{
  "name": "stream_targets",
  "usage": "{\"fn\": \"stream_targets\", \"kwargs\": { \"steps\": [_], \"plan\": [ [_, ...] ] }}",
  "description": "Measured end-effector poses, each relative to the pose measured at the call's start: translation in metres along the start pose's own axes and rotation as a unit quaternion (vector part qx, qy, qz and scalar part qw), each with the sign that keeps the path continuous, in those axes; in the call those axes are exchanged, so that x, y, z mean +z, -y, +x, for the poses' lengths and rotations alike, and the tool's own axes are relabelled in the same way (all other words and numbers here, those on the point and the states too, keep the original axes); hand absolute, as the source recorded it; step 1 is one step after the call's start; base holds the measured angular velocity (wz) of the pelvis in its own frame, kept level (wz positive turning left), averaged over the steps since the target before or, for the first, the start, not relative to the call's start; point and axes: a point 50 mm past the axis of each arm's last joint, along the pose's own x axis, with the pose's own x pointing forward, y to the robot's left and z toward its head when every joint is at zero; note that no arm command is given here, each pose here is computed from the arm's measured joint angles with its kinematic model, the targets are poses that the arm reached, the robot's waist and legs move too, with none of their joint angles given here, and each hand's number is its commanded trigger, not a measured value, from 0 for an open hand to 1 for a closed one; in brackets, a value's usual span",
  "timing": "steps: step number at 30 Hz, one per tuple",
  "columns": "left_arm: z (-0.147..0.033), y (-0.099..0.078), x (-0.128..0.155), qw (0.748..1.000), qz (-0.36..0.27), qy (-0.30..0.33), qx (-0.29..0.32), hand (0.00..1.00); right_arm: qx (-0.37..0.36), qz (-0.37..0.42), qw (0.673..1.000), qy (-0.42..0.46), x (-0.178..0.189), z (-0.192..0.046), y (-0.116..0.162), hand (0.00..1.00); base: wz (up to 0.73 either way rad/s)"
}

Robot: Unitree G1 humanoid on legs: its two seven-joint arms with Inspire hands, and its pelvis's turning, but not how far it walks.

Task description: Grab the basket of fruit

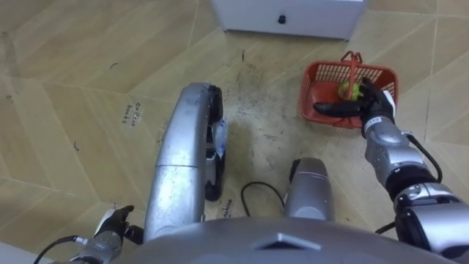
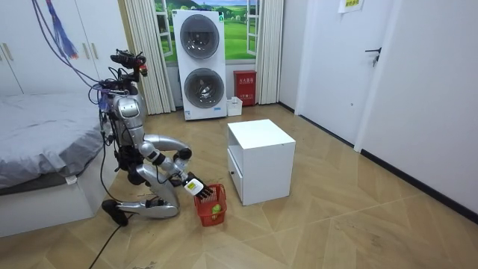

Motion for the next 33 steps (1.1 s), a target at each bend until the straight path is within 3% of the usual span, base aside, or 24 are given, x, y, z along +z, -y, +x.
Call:
{"fn": "stream_targets", "kwargs": {
  "steps": [6,7,8,10,33],
  "plan": [
    [0.000,0.001,0.000,1.000,0.001,-0.005,-0.012,0.00,-0.010,0.006,1.000,-0.027,-0.006,0.003,0.012,0.00,0.00],
    [0.000,0.001,0.000,1.000,0.001,-0.006,-0.013,0.00,-0.015,0.010,0.999,-0.031,-0.006,0.003,0.015,0.07,0.00],
    [0.000,0.001,0.001,1.000,0.001,-0.006,-0.014,0.00,-0.018,0.010,0.999,-0.032,-0.006,0.003,0.017,0.56,0.00],
    [0.000,0.001,0.001,1.000,0.001,-0.008,-0.018,0.00,-0.022,0.012,0.999,-0.032,-0.006,0.004,0.021,1.00,0.00],
    [0.001,-0.007,0.000,0.999,-0.033,-0.013,-0.021,0.00,-0.023,0.069,0.995,-0.061,-0.012,0.004,0.032,1.00,0.00]
  ]
}}
